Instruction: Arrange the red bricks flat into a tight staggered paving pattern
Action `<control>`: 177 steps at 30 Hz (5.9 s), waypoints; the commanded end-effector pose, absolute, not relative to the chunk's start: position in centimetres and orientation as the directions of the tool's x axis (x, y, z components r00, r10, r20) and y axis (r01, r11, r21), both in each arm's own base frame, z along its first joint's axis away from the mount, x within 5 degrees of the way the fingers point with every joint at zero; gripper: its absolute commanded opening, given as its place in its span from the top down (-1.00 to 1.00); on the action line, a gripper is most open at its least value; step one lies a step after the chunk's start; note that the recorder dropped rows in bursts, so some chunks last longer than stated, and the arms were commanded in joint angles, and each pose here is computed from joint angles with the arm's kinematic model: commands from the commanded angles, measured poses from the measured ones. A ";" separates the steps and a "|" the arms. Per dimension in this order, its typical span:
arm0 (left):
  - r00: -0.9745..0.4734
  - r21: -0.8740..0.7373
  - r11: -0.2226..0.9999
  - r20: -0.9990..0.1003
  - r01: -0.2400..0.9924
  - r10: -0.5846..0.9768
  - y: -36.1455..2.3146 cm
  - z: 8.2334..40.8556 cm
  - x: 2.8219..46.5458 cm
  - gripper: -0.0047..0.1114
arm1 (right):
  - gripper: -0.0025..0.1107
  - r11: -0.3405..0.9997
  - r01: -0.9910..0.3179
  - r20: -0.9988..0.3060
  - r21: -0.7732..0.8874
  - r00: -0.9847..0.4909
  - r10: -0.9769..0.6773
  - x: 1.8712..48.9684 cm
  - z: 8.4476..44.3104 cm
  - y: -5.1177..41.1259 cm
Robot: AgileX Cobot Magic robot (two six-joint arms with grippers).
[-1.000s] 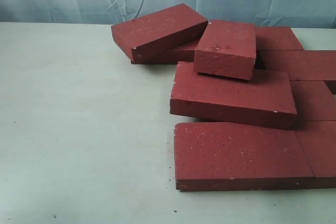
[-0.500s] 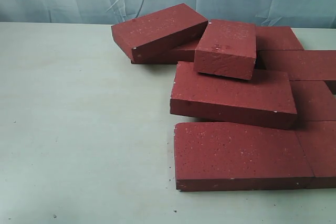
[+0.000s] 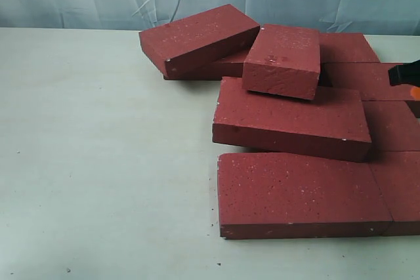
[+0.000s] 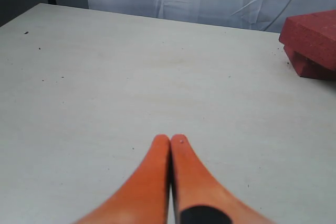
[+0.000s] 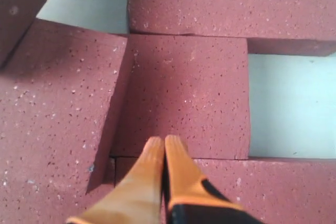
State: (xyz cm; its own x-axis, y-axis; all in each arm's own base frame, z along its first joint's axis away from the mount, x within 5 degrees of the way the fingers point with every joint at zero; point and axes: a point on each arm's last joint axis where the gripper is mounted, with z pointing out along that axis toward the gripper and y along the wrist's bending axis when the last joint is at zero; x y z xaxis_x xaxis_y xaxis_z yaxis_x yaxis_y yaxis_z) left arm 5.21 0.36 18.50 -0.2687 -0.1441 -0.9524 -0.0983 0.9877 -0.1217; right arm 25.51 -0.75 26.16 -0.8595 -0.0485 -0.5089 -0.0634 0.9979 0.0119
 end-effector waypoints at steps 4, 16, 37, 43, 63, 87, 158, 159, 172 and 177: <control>-0.229 -0.064 0.994 -0.970 -0.091 -0.083 0.5 19.0 5.2 0.92 | 0.97 0.995 -0.023 -0.517 0.096 -0.855 0.031 25.6 26.1 -0.4; -0.228 0.188 0.975 -0.961 -0.116 0.158 1.2 19.3 5.2 0.92 | 0.97 0.963 -0.130 -0.596 0.237 -0.802 0.039 26.2 26.8 1.2; 0.197 -0.750 0.658 -0.635 0.076 -0.747 0.7 23.0 5.3 0.92 | 0.97 0.985 -0.096 -0.710 0.144 -0.703 0.035 27.3 27.5 0.3; 0.069 -0.563 0.826 -0.823 0.026 -0.563 0.0 27.2 6.4 0.92 | 0.97 0.979 -0.155 -0.696 0.132 -0.718 -0.020 28.0 28.8 0.6; -0.578 -0.284 0.911 -0.814 0.298 -0.065 -5.6 32.7 28.2 0.92 | 0.97 0.972 -0.166 -0.624 0.166 -0.781 -0.026 33.7 28.1 0.5; -0.710 -0.396 0.704 -0.671 0.589 0.216 -20.0 27.4 40.5 0.92 | 0.97 0.968 -0.216 -0.482 0.132 -0.867 -0.127 37.8 26.3 1.7; -0.578 -0.261 0.617 -0.714 0.743 0.394 -29.0 27.9 41.9 0.92 | 0.97 0.952 -0.261 -0.529 0.159 -0.837 -0.141 38.7 26.6 4.5; -0.578 -0.259 0.614 -0.711 0.746 0.402 -28.9 28.3 41.6 0.92 | 0.97 0.950 -0.262 -0.521 0.171 -0.842 -0.139 38.6 26.7 4.6; -0.574 -0.162 0.625 -0.613 0.764 0.543 -26.5 30.6 39.1 0.92 | 0.97 0.884 -0.434 -0.552 0.175 -0.787 -0.277 35.9 29.2 11.2; -0.571 -0.119 0.647 -0.606 0.753 0.554 -24.8 31.9 37.2 0.92 | 0.97 0.865 -0.464 -0.564 0.189 -0.773 -0.291 34.7 30.1 12.9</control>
State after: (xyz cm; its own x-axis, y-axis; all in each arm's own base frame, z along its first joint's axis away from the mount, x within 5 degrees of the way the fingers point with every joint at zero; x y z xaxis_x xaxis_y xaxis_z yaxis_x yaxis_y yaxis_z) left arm 38.86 -24.78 30.52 -0.5622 0.5840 -0.5855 0.7550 0.6514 -0.0752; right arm 35.46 11.42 28.87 -0.7885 -0.3217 -0.5242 -0.4531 0.8802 0.1413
